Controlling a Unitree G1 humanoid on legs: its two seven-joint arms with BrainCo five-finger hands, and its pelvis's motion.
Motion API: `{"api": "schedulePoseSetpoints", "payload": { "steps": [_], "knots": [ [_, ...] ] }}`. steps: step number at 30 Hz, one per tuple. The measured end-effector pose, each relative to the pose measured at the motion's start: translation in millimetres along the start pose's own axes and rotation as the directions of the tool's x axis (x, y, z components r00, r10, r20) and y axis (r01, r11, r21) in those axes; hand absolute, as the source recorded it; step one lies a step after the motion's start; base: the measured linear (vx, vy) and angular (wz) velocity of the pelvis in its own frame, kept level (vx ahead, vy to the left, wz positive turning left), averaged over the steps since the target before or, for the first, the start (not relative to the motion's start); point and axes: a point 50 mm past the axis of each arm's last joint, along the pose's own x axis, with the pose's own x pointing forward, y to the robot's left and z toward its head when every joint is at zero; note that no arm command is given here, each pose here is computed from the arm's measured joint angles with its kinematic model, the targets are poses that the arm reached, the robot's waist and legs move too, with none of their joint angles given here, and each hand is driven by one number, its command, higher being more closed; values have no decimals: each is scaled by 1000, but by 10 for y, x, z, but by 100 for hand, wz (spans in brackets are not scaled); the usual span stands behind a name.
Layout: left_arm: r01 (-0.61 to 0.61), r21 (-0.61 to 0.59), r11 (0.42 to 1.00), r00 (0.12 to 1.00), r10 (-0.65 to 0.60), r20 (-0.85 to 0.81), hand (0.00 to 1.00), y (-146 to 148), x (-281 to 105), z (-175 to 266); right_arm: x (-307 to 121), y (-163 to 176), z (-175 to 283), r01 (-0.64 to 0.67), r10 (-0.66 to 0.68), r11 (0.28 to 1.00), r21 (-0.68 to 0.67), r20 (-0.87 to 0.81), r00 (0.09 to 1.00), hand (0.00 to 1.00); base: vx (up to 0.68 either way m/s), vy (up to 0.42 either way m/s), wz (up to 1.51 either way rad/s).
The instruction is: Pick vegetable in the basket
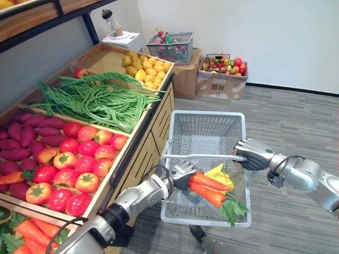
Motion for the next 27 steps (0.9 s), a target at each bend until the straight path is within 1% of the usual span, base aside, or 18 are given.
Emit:
{"api": "schedulePoseSetpoints", "payload": {
  "steps": [6,16,22,25,27],
  "knots": [
    [26,-4,1000,1000,-26,-1,0,-31,23,5,-1,7,-4,-11,11,1000,1,-4,1000,100,9,-9,2],
    [28,3,1000,1000,-28,-2,0,5,73,-14,-20,22,-21,-10,10,1000,9,-21,1000,100,4,-5,3],
    [61,9,998,998,-61,31,0,-2,114,42,-59,57,-66,-9,10,1000,26,-49,999,100,9,-23,12],
    [30,18,999,997,-32,69,0,89,149,117,-78,137,-149,8,-1,997,74,-97,995,100,14,-18,15],
    [-11,-4,1000,992,11,126,0,175,182,244,-84,195,-198,28,-13,993,111,-131,991,100,16,-17,22]
  ]
}}
